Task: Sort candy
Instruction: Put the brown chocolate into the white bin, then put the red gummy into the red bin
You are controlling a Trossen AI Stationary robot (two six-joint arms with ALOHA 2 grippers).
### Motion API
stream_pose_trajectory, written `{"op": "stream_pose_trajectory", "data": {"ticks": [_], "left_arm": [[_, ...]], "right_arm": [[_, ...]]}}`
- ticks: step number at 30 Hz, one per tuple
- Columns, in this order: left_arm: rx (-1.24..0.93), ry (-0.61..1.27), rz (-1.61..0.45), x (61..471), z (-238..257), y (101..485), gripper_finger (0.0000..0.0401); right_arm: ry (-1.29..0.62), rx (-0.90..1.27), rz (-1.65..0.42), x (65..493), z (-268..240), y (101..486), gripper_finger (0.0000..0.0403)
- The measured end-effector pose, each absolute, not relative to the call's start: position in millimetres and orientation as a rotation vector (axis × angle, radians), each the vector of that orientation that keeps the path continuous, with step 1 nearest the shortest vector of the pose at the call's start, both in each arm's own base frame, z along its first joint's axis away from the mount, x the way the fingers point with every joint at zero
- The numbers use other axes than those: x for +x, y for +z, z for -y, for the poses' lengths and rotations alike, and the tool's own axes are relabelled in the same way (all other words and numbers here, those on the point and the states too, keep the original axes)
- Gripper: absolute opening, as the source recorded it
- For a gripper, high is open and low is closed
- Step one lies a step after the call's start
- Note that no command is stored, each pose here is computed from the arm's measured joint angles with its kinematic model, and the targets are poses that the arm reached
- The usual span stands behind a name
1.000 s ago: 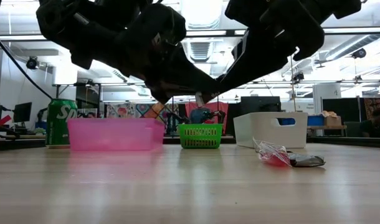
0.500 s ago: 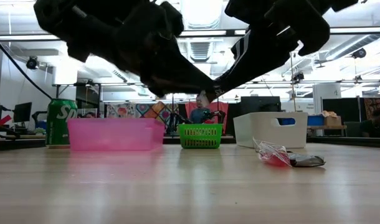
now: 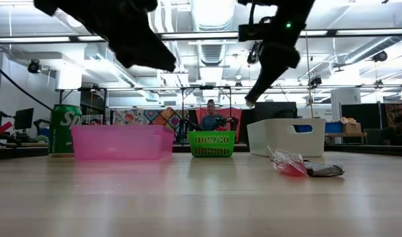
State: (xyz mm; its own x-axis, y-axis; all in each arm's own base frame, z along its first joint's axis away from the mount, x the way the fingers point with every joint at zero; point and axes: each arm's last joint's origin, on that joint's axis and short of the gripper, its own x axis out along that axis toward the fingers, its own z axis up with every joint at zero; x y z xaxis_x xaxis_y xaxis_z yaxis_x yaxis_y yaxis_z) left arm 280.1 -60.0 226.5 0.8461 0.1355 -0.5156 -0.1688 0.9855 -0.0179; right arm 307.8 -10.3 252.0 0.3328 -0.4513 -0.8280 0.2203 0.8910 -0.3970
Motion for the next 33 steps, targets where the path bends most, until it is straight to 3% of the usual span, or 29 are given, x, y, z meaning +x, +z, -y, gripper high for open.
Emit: {"op": "stream_pose_trajectory", "data": {"ticks": [5,8,11,16,25,33], "left_arm": [[-0.095,0.178,-0.490,271,64,238,0.0116],[-0.101,0.166,-0.465,268,66,243,0.0116],[-0.102,0.167,-0.458,268,65,244,0.0116],[-0.091,0.189,-0.471,271,66,239,0.0116],[-0.067,0.199,-0.521,279,68,223,0.0116],[-0.078,0.209,-0.554,283,70,213,0.0116]], "right_arm": [[-0.556,-0.057,-1.182,292,62,265,0.0027],[-0.558,0.162,-1.206,280,97,259,0.0026],[-0.633,0.227,-1.211,268,129,247,0.0028],[-0.746,0.318,-1.155,253,167,225,0.0062],[-0.738,0.352,-1.172,242,169,217,0.0119],[-0.608,0.384,-1.052,249,131,245,0.0129]]}}
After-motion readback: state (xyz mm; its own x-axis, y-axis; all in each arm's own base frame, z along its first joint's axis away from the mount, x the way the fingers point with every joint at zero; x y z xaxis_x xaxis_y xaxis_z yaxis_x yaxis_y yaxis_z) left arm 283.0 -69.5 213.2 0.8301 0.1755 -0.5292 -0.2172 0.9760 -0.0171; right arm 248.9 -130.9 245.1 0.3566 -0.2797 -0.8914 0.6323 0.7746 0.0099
